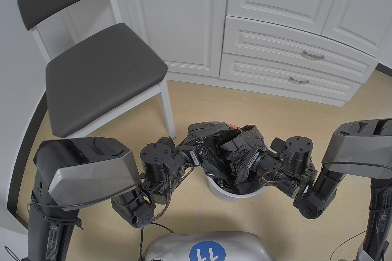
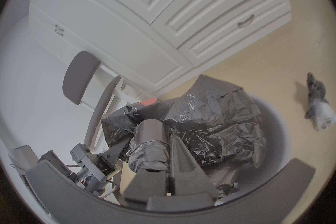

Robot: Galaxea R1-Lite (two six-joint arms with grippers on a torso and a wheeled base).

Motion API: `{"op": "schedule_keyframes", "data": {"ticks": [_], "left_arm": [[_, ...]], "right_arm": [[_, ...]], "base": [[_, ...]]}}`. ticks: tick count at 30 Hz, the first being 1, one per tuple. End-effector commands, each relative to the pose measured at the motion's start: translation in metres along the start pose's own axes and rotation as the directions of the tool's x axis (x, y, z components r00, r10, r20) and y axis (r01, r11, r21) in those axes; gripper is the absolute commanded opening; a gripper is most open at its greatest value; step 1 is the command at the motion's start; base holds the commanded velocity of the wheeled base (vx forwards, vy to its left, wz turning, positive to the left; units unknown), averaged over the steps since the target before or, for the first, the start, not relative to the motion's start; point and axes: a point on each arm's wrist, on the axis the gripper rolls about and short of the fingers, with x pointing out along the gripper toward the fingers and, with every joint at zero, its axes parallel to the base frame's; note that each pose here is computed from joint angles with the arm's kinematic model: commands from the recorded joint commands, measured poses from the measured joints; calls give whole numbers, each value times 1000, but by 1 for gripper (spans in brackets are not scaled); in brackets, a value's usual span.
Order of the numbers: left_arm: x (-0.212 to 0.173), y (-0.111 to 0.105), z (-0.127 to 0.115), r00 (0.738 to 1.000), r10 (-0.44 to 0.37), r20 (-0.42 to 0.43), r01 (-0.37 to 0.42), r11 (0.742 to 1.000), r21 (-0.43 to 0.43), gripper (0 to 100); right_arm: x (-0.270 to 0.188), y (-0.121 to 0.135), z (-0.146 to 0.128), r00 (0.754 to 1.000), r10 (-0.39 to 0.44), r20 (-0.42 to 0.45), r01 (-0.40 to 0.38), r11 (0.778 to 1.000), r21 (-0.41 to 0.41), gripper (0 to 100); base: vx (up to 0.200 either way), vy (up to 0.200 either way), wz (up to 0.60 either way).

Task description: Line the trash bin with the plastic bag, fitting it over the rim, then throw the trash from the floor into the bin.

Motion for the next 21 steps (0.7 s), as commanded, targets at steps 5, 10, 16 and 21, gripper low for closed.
{"op": "schedule_keyframes", "data": {"ticks": [5,10,16,21], "left_arm": [[1,1,-20,999,-3,-43,3,1000,9,0],[7,-13,-12,999,-44,2,44,999,-7,0],[23,-24,-4,992,-105,63,107,994,-23,0],[26,-36,-4,984,-163,72,165,986,-27,0]], "right_arm": [[10,-19,-17,998,-8,-66,10,1000,28,0],[4,-26,10,1000,-25,-3,25,999,23,0],[-17,-29,43,998,-31,55,39,989,-146,0],[-21,-26,51,997,-25,79,40,980,-193,0]], "base": [[0,0,600],[0,0,600],[0,0,600],[0,0,600]]}}
